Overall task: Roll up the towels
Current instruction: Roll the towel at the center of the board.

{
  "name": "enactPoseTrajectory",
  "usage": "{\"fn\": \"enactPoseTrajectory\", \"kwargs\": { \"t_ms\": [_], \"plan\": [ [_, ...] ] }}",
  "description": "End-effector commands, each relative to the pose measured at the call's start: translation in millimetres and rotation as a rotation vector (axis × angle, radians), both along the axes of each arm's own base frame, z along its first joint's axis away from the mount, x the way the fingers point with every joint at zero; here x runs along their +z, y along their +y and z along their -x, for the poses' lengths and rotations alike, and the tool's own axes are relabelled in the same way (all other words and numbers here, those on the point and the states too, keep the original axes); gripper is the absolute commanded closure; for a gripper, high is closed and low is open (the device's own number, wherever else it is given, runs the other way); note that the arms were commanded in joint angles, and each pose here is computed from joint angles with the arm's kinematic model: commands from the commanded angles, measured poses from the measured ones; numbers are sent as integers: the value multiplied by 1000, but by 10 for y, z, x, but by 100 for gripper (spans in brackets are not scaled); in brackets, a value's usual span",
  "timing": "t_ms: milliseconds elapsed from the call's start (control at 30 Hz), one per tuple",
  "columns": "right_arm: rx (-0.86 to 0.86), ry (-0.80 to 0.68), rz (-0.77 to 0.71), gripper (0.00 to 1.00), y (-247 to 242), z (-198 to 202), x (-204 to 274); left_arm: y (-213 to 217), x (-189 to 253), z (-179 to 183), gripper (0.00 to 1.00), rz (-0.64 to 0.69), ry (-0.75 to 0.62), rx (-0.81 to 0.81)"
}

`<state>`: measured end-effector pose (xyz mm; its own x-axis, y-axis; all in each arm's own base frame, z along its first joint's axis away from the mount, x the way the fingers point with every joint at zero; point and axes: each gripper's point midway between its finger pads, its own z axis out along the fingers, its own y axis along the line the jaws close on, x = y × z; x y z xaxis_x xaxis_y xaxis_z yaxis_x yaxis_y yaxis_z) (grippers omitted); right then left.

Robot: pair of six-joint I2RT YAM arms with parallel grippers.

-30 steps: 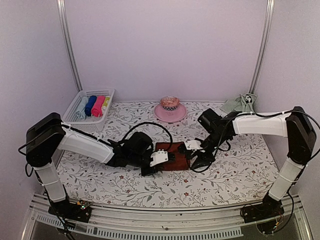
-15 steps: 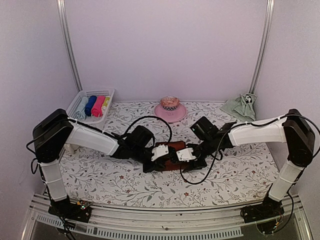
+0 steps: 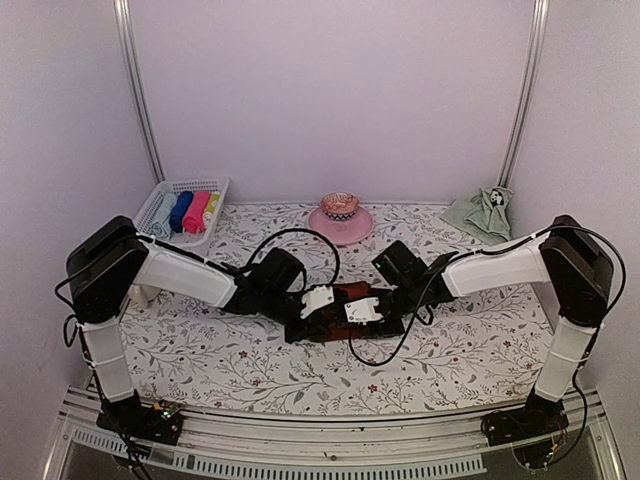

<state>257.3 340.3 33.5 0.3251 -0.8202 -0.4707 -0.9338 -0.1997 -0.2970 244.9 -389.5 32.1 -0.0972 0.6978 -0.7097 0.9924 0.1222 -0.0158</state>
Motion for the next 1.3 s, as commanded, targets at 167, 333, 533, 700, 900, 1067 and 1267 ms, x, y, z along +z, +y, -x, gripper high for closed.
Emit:
{"fn": "enactPoseTrajectory", "kwargs": {
  "t_ms": [167,333,533,700,900,1067,1267],
  "plan": [
    [-72,66,113,80,-113,-29,-259,144,75,6,54,13,-14,34],
    [-69,167,120,85,-106,61,-236,228,338,-46,40,76,-158,72],
    [-43,390,77,85,-65,231,10,286,608,7,34,119,-403,86],
    [-28,528,72,85,-49,345,94,203,540,186,32,77,-560,21],
    [-31,687,100,85,-51,451,48,48,398,348,32,25,-655,-49],
    [-94,805,105,85,-111,386,-6,-46,367,398,33,23,-690,-71],
    [-117,897,96,84,-173,354,-18,-134,262,393,33,-2,-702,-86]
  ]
}}
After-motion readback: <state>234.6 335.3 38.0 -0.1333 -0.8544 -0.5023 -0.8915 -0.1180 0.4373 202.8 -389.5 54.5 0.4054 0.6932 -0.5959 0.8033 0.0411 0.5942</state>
